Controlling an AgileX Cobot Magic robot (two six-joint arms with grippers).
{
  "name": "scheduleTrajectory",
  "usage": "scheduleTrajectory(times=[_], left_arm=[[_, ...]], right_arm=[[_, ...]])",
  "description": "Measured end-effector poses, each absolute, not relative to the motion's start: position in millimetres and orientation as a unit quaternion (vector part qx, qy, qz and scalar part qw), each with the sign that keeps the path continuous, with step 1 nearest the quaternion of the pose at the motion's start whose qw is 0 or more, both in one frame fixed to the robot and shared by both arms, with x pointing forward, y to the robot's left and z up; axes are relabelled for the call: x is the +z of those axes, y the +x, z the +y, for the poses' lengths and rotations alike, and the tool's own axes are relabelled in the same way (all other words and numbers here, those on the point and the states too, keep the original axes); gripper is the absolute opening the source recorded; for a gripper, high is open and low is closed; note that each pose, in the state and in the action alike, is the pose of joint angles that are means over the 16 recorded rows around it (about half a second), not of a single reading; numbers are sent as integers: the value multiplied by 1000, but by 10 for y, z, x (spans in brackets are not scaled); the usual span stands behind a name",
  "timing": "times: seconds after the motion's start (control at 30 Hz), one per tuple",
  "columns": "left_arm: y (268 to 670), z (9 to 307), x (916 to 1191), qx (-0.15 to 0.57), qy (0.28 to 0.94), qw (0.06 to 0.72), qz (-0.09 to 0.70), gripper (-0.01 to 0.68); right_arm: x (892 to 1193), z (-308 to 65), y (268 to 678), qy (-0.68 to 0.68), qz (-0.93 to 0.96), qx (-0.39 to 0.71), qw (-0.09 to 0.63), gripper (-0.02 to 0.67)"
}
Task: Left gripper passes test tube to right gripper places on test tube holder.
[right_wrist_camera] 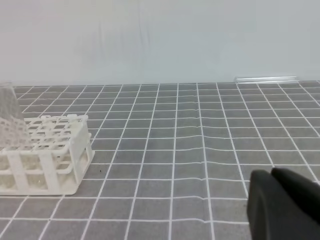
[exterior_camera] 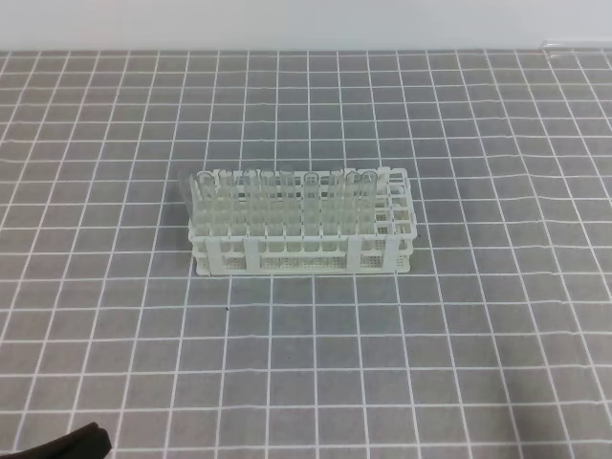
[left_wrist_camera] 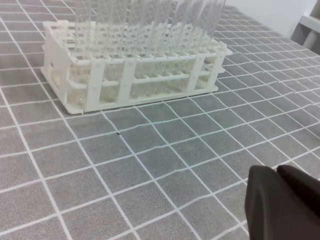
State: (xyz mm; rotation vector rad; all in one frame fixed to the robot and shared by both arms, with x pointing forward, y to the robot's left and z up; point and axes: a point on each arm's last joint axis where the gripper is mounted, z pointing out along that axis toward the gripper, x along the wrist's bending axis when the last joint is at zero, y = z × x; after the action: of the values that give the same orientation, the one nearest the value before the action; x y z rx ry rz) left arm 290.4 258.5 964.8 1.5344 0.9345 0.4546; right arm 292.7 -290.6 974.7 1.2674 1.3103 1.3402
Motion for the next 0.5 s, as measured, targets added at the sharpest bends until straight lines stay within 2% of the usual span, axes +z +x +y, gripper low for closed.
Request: scheduleTrajectory(times=[0.5], left_arm=[[2904,2586,9651,196,662,601,403,0]], right_arm=[[9616,-2906,2912,524,570,487,405,-13]])
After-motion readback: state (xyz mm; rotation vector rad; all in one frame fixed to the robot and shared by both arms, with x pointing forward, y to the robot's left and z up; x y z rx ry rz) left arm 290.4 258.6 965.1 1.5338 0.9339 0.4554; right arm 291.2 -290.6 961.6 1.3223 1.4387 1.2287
